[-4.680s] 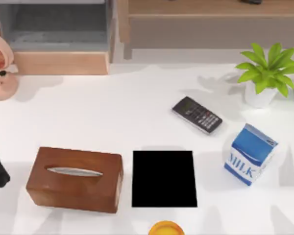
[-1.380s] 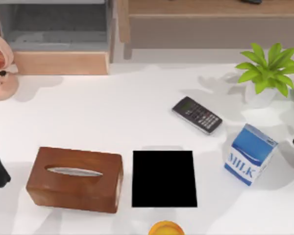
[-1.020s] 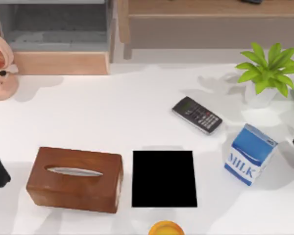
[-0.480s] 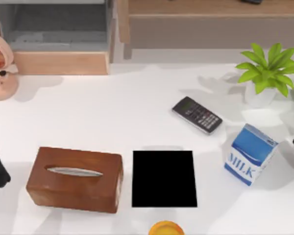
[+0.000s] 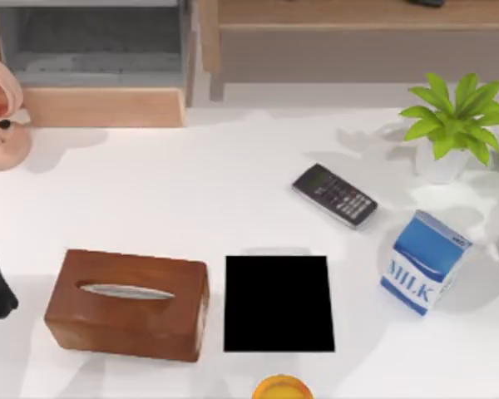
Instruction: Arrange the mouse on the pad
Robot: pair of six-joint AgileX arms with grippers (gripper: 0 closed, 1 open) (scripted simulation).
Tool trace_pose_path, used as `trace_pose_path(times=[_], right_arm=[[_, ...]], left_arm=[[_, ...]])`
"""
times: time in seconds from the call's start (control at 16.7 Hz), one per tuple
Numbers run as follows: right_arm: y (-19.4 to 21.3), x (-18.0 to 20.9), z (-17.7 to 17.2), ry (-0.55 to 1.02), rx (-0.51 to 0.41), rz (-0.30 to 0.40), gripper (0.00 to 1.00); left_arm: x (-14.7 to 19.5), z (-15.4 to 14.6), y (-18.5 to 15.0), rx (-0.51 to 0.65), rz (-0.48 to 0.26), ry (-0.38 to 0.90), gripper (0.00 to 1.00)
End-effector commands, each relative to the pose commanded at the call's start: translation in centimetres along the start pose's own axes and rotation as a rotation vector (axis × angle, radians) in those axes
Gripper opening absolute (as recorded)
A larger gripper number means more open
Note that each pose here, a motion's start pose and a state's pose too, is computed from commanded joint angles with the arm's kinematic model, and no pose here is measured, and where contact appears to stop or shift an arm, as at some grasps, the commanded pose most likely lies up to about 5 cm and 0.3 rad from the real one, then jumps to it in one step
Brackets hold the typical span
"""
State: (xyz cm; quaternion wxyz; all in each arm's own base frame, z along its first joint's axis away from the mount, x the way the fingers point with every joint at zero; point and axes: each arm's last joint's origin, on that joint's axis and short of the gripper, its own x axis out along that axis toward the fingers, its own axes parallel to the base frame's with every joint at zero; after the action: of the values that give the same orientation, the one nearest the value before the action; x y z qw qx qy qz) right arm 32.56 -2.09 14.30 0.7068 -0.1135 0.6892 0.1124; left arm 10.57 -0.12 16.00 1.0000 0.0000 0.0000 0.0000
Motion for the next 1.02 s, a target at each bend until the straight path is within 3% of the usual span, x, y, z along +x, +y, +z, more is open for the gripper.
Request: trace_pose_path(times=[0.54, 1.02], right_arm=[[0.4, -7.0, -0.4, 0.026, -0.007, 0.007, 0.0], [2.1, -8.7, 1.0, -0.033, -0.001, 0.015, 0.0]], left_arm=[[0.0, 0.0, 0.0, 0.0, 0.0, 0.0, 1.0], [0.0, 0.0, 0.0, 0.0, 0.0, 0.0, 1.0]])
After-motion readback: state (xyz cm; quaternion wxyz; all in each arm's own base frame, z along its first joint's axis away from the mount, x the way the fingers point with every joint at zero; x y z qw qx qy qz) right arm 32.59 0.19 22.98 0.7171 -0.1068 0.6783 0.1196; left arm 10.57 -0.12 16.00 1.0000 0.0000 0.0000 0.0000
